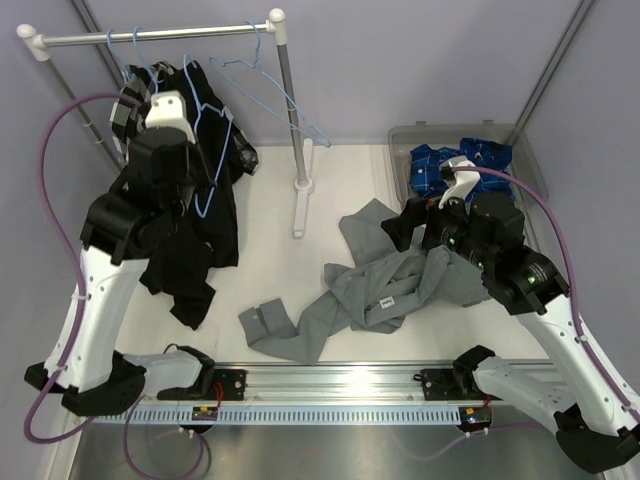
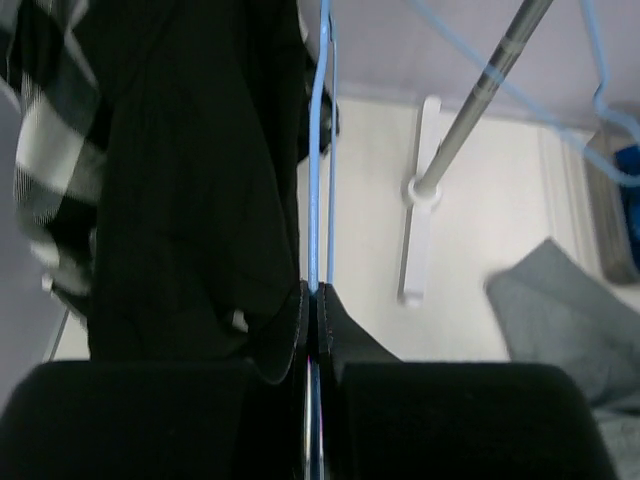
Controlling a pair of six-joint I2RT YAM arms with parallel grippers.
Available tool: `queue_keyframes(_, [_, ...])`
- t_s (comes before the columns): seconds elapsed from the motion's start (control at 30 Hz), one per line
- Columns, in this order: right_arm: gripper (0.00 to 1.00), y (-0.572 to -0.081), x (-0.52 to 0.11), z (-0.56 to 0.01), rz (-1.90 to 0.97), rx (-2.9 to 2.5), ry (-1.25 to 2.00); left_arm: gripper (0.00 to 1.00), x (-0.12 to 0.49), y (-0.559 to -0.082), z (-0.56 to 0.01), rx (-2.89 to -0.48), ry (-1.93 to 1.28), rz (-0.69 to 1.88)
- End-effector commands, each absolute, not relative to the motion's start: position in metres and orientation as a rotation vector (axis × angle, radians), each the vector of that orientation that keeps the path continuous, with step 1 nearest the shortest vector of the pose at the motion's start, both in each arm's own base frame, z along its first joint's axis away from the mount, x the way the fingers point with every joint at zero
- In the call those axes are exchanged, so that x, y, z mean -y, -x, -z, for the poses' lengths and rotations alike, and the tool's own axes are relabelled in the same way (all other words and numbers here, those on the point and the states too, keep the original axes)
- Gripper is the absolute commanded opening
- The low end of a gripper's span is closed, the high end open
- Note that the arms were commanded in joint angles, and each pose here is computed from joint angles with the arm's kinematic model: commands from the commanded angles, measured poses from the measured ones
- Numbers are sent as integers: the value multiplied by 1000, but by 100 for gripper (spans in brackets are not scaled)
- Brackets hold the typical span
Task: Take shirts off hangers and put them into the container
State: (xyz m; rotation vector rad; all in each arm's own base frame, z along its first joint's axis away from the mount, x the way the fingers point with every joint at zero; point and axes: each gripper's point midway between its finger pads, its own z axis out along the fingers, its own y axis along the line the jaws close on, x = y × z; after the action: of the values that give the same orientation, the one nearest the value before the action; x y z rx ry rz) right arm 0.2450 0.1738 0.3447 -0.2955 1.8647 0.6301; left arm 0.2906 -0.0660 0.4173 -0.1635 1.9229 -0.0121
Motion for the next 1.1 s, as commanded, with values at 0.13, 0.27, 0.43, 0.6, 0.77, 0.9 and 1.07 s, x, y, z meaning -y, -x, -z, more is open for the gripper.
queue_keyframes(0.13, [99,-228,-169,-357,-685,-1785,281,0,81,-361,-493,-1712,136,20])
queue_keyframes(0.27, [99,-224,-164,-352,-673,-1790,279,0,81,-381,-498,-1700,132,-8])
queue_keyframes(0.43, [99,-221,-159,-343,-653,-1797,271,0,76,-397,-485,-1726,122,-83])
queue_keyframes(0.6, [100,-223,-159,-334,-644,-1821,271,0,75,-407,-470,-1759,91,-143])
queue_keyframes(0.77, [99,-223,-159,-331,-642,-1829,264,0,76,-391,-474,-1752,88,-86])
queue_keyframes(0.9, [99,-223,-159,-325,-648,-1831,256,0,70,-372,-489,-1713,88,-61])
queue_keyframes(1.07, [99,-224,-161,-318,-654,-1848,256,0,61,-350,-504,-1673,84,-47])
